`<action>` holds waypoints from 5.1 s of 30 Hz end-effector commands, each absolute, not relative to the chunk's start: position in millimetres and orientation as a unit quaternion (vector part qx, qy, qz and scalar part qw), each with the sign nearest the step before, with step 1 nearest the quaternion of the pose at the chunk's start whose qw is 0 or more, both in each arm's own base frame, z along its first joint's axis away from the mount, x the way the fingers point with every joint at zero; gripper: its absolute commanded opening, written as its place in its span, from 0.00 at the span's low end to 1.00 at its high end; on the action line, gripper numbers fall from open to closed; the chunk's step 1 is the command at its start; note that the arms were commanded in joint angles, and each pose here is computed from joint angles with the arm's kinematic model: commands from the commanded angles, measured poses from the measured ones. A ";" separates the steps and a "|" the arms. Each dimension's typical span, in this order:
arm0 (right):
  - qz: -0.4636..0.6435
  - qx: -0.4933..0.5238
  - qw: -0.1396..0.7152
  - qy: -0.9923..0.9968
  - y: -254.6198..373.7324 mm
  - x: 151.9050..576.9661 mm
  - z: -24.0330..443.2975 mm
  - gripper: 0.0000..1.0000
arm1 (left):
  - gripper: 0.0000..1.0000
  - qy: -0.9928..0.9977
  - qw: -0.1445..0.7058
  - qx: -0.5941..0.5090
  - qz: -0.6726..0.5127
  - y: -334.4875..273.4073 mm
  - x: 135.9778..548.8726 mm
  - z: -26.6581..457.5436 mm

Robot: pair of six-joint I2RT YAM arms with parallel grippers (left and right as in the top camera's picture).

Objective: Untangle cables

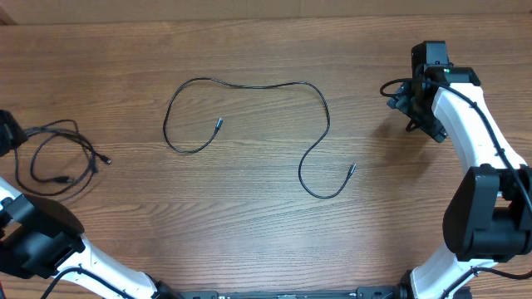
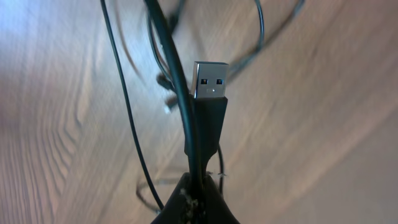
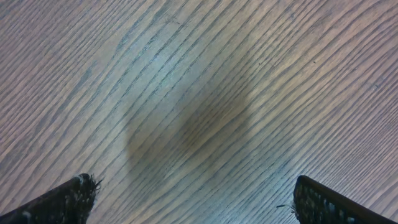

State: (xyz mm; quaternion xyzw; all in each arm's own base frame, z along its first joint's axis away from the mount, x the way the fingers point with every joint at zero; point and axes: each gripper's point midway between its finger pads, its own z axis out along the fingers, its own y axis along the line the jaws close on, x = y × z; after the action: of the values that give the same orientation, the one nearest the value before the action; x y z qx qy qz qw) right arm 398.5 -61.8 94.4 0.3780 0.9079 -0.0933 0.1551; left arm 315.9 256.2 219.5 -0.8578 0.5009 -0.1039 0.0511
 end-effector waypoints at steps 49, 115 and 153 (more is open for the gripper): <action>-0.096 0.382 0.161 0.905 -63.3 398.3 97.5 1.00 | 0.07 0.969 0.100 -0.226 -0.014 14.4 417.9 216.9; 0.150 0.348 0.108 0.919 22.3 417.6 96.9 1.00 | 0.37 0.995 -0.078 0.060 0.016 -83.9 441.3 33.6; 0.150 0.348 0.108 0.919 22.3 417.6 96.9 1.00 | 0.04 0.978 -0.153 0.063 -0.126 -146.0 398.0 -10.1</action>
State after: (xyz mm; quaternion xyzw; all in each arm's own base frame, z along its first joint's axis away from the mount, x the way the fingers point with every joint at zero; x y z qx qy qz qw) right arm 417.9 24.1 95.7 0.3479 0.9191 0.1535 0.1030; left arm 417.0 -111.8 1.7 0.0640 0.9902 -0.0414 -0.1170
